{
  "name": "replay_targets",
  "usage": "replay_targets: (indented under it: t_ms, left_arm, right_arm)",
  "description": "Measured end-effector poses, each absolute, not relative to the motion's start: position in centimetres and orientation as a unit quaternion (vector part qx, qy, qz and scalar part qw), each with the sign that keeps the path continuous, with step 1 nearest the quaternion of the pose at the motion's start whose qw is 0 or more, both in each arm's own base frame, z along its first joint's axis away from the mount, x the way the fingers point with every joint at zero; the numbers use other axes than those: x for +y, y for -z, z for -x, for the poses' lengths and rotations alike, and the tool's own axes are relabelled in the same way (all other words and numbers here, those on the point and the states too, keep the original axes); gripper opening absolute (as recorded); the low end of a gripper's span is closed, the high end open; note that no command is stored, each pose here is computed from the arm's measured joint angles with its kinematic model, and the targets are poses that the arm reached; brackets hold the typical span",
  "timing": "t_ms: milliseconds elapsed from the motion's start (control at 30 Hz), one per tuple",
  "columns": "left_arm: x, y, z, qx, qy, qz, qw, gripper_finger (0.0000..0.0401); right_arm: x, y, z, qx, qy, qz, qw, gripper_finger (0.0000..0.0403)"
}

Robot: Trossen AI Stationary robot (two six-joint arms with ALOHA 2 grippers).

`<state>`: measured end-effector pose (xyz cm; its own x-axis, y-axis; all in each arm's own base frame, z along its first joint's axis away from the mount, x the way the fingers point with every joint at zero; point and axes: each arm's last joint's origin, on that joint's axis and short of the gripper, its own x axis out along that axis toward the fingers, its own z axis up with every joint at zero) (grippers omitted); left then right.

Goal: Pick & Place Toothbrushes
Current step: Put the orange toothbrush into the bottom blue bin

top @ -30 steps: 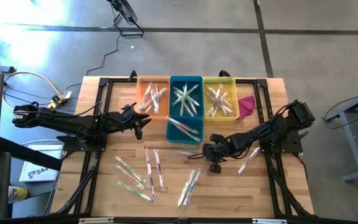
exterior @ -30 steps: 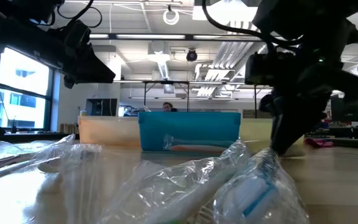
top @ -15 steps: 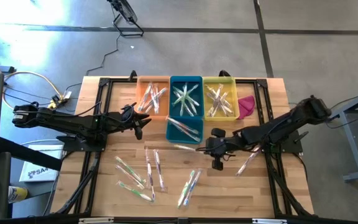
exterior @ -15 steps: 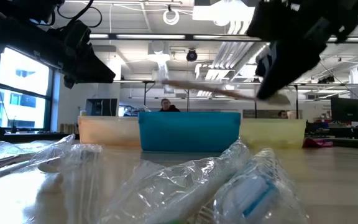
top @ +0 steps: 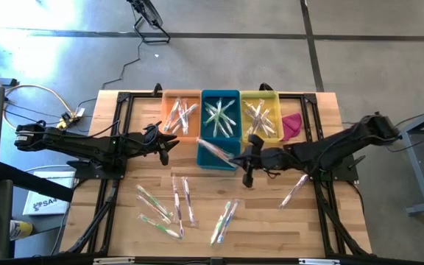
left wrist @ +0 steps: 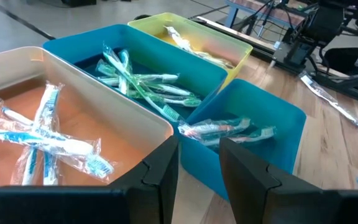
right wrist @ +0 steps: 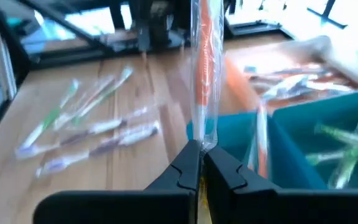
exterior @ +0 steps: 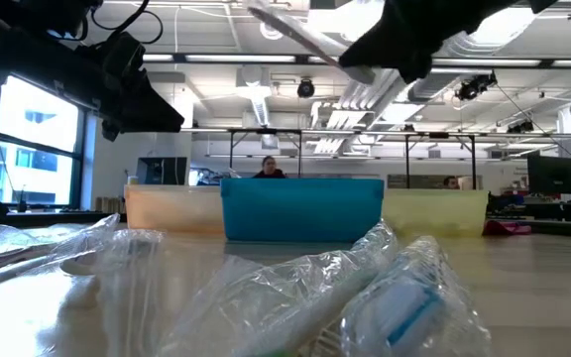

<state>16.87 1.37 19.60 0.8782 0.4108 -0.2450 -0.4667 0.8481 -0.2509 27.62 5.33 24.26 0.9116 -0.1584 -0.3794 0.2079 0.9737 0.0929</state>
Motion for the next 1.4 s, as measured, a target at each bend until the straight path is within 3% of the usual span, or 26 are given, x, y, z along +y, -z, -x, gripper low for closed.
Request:
replay_targets:
  t_ms: [233,733,1400]
  left_arm:
    - [1.4,-19.6,-16.9,0.092,-0.229,0.153,0.957,0.0113]
    - [1.4,-19.6,-16.9,0.092,-0.229,0.153,0.957,0.0113]
    - [1.4,-19.6,-16.9,0.092,-0.229,0.153,0.957,0.0113]
  right_arm:
    - [4.2,-22.7,-29.6,0.171,0.118,-0.076,0.975,0.0003]
    - [1.6,-16.3,-32.3,0.249,0.170,-0.067,0.951,0.0003]
    - [1.1,-14.5,-31.5,0.331,0.189,-0.071,0.922,0.0004]
